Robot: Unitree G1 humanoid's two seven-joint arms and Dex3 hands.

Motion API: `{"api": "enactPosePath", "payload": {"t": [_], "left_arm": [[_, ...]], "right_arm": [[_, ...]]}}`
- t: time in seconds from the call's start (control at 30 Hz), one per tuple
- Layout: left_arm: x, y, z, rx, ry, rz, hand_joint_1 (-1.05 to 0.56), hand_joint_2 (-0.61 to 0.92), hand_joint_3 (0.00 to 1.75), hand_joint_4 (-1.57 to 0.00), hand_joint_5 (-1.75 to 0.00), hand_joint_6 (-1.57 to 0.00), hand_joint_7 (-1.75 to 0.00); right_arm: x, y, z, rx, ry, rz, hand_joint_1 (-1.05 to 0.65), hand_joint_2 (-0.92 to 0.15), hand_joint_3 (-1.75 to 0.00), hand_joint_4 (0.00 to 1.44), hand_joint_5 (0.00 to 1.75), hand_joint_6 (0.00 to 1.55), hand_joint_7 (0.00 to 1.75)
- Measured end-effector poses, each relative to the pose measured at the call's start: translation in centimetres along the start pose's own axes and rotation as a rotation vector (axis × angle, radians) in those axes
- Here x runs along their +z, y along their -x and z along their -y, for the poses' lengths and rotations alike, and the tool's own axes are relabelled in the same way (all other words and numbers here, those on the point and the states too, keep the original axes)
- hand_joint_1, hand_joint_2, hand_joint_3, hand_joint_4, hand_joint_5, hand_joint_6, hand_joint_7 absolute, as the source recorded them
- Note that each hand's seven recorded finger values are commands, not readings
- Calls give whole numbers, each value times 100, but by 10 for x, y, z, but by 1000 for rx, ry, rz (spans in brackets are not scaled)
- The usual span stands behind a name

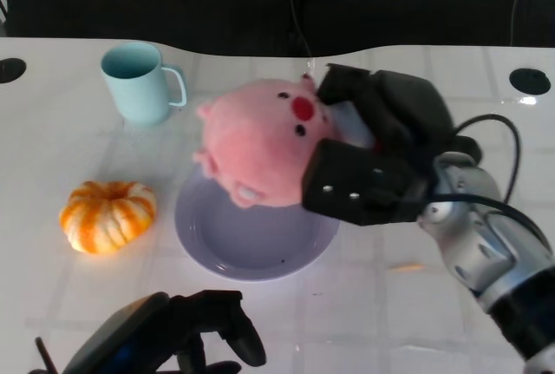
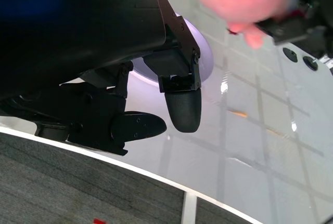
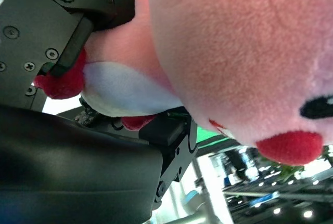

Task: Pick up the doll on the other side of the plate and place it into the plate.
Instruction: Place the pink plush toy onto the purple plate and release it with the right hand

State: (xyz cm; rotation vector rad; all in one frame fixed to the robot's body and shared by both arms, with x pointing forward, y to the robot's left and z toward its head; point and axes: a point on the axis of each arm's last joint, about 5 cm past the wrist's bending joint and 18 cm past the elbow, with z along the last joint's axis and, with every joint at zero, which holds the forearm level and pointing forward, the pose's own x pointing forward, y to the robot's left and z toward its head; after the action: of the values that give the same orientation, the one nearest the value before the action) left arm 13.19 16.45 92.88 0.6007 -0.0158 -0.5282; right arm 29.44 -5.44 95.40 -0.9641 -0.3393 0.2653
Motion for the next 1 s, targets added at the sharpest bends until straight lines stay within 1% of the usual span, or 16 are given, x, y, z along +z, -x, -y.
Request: {"api": "enactPosePath", "payload": {"t": [0.03, 0.1, 0.13, 0.2, 0.27, 0.37, 0.43, 0.53, 0.6, 0.67, 0.7, 0.73, 0.77, 0.83, 0.93, 1.0], "left_arm": [[0, 0, 1, 0, 3, -1, -11, 92, 47, -71, -174, -66, -113], [1, -1, 2, -2, 6, 3, -11, 91, 47, -71, -174, -66, -114], [1, -1, 2, -3, 8, 5, -11, 91, 47, -72, -175, -67, -114], [2, -1, 3, -4, 11, 7, -11, 90, 48, -71, -175, -67, -115], [2, -1, 5, 0, 10, 7, -11, 87, 52, -71, -175, -68, -114], [3, -1, 7, 5, 4, 8, -10, 85, 55, -70, -174, -68, -114], [4, -2, 8, 0, 0, 9, -11, 85, 55, -69, -172, -68, -113], [4, -2, 8, 0, -2, 10, -12, 85, 54, -69, -168, -68, -112], [4, -2, 8, 0, -2, 10, -12, 85, 54, -70, -167, -69, -112], [4, -2, 8, 0, -3, 10, -12, 85, 54, -71, -168, -69, -113], [4, -2, 8, 0, -3, 10, -12, 85, 54, -70, -168, -69, -113], [4, -2, 8, 0, -4, 9, -13, 85, 54, -69, -168, -69, -113], [4, -2, 8, 0, -5, 10, -13, 85, 55, -69, -168, -68, -113], [4, -1, 7, 0, -9, 14, -12, 85, 55, -69, -169, -68, -113], [3, -1, 7, 0, -10, 14, -13, 85, 56, -69, -172, -67, -114], [2, -1, 7, 0, -9, 10, -13, 85, 57, -69, -172, -67, -115]], "right_arm": [[3, -1, -3, 14, 5, 19, -21, -46, -110, 91, 171, 95, 118], [9, -3, -8, 39, 3, 45, -21, -47, -105, 93, 174, 88, 140], [10, -4, -11, 51, 4, 55, -21, -46, -103, 93, 174, 86, 143], [13, -4, -17, 77, 9, 69, -21, -51, -92, 89, 174, 88, 121], [15, -4, -22, 98, 18, 75, -21, -53, -90, 88, 172, 90, 115], [17, -3, -25, 132, 33, 86, -21, -55, -94, 91, 174, 84, 138], [17, -3, -26, 152, 36, 88, -20, -54, -93, 93, 175, 82, 144], [16, -3, -26, 167, 37, 87, -18, -54, -85, 89, 174, 82, 131], [16, -3, -26, 182, 38, 86, -21, -66, -56, 88, 168, 88, 101], [16, -3, -26, 201, 37, 81, -22, -79, -25, 85, 154, 97, 58], [16, -3, -26, 212, 38, 77, -24, -83, -18, 77, 137, 91, 37], [16, -3, -26, 228, 40, 77, -32, -88, -12, 59, 91, 76, 16], [16, -3, -25, 246, 45, 78, -36, -90, -10, 54, 65, 69, 8], [15, -2, -23, 279, 68, 79, -52, -92, -13, 29, 31, 41, 2], [17, -2, -21, 324, 116, 72, -67, -92, -17, 10, 15, 19, 0], [19, -2, -19, 343, 130, 68, -75, -92, -19, 4, 13, 12, 0]]}}
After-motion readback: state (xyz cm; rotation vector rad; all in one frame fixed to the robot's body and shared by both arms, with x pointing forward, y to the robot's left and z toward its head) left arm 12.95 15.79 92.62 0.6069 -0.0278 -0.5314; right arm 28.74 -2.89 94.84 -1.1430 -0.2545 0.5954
